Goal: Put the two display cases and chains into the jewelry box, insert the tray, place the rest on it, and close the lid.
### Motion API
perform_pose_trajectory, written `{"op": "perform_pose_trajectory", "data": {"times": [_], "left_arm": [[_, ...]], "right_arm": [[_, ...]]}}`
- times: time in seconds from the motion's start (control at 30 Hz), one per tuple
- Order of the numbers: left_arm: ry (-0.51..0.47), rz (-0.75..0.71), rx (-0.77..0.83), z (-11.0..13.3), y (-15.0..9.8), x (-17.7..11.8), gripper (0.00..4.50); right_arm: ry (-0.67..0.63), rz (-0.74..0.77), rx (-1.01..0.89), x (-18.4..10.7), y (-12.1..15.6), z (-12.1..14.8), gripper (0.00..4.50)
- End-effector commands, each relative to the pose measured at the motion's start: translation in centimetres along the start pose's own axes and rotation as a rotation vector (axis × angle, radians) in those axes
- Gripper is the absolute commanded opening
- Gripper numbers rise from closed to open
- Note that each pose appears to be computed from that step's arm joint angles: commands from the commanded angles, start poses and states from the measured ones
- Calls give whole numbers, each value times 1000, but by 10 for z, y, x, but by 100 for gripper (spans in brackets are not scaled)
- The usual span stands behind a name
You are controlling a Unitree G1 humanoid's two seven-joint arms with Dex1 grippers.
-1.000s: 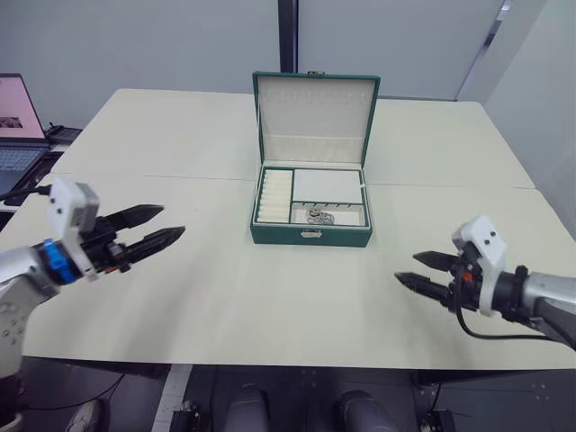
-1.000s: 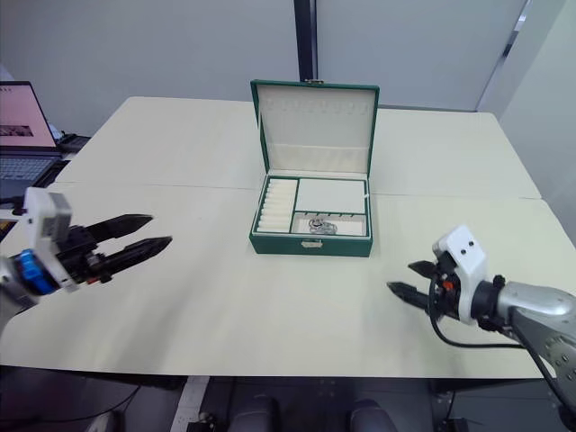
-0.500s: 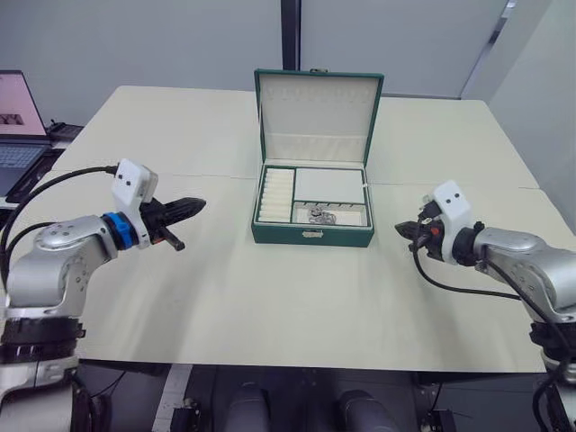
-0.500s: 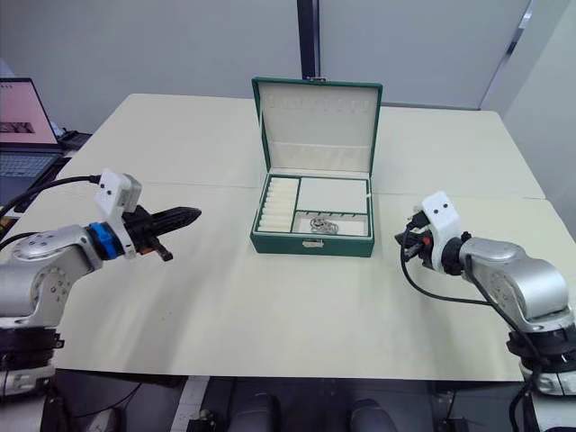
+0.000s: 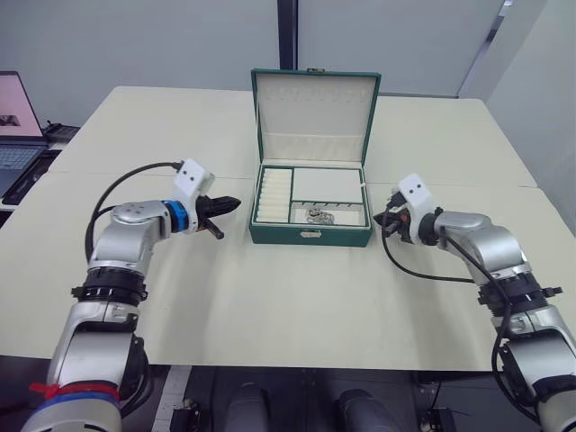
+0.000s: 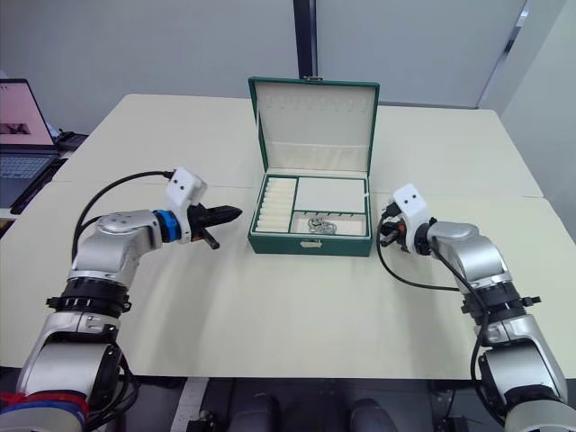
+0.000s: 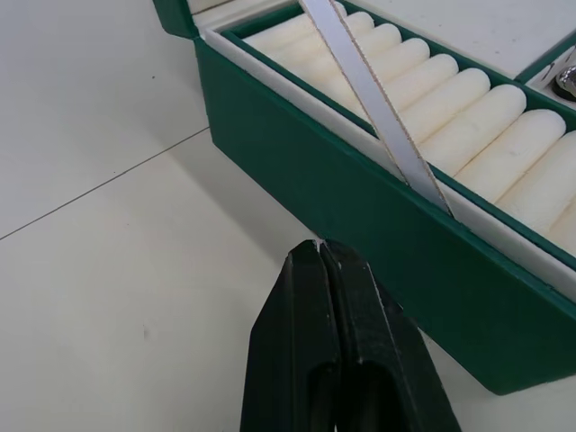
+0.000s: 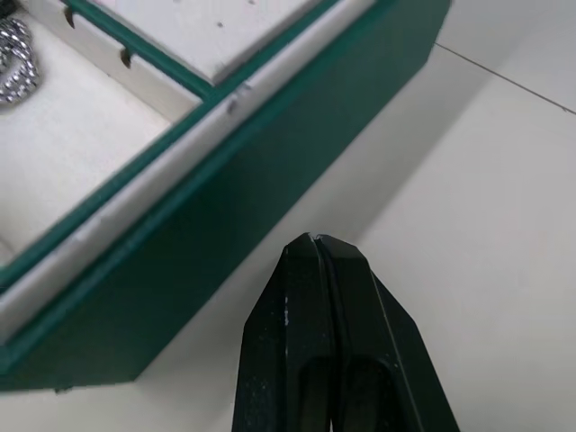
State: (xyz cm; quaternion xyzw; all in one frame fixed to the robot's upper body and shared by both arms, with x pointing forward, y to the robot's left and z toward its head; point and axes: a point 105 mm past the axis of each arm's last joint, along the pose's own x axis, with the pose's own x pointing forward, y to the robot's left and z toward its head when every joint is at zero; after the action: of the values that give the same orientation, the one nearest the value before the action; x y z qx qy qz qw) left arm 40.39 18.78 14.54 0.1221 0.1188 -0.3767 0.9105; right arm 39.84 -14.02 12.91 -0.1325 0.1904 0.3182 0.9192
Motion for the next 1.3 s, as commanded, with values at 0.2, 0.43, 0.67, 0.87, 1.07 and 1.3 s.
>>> {"op": "perform_pose_trajectory", "data": {"times": [0.2,0.43,0.67,0.87,1.07,1.3], "left_arm": [[8,-52,35,2,-8,12,0],[8,-90,37,0,-17,11,0],[-3,-141,27,-1,-39,6,0],[13,-162,12,-7,-54,-7,0],[33,-159,3,-14,-64,-21,0],[60,-153,-9,-19,-69,-32,0]], "right_arm": [[-47,41,-41,10,11,17,2],[-63,83,-48,8,27,22,2],[-78,107,-32,1,46,23,2],[-79,117,-17,-7,58,20,2],[-76,132,-7,-20,72,16,2],[-66,136,8,-31,80,12,2]]}}
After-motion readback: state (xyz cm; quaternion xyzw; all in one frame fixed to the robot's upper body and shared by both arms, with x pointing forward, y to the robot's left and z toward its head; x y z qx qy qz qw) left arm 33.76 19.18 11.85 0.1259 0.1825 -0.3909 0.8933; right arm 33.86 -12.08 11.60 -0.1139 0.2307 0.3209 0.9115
